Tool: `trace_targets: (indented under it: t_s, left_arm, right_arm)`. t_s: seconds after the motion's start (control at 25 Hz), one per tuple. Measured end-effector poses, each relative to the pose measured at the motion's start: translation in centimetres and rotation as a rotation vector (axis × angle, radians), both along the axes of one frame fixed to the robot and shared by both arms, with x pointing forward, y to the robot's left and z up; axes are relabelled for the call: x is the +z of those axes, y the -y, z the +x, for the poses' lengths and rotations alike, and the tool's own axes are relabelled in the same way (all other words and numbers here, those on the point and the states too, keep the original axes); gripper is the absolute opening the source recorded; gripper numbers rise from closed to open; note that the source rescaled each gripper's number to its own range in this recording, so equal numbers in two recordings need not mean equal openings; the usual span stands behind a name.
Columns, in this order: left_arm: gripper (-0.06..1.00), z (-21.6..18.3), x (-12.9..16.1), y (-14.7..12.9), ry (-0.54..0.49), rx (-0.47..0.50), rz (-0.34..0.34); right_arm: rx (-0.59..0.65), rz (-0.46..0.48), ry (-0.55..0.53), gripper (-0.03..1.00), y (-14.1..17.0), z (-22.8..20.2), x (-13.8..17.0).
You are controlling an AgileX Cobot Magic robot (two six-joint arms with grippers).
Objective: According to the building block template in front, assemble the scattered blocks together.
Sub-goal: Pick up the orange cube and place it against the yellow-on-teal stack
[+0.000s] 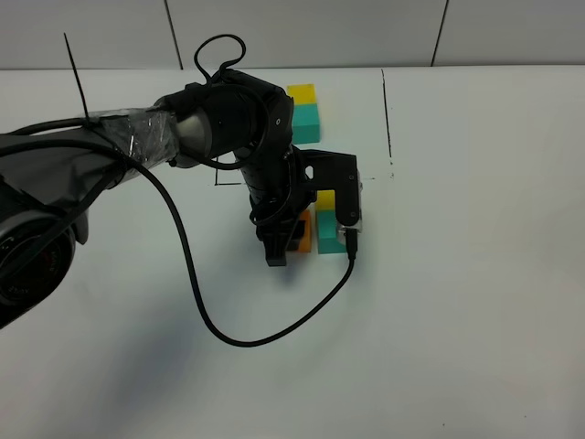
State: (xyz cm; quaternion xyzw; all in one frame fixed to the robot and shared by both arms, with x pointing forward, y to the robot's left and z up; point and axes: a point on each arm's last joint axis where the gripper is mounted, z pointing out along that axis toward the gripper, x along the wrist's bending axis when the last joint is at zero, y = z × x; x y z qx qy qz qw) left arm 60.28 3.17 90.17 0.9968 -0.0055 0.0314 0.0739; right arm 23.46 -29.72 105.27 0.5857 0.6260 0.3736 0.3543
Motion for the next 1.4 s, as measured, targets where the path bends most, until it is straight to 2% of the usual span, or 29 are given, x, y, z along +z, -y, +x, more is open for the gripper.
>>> trace_targets:
  t_s: [1.4]
  left_arm:
    - [0.00,0.06,0.01,0.21,0.000,0.031,-0.024]
  right_arm:
    - [0.000,0.000,0.000,0.73,0.00,0.00,0.00]
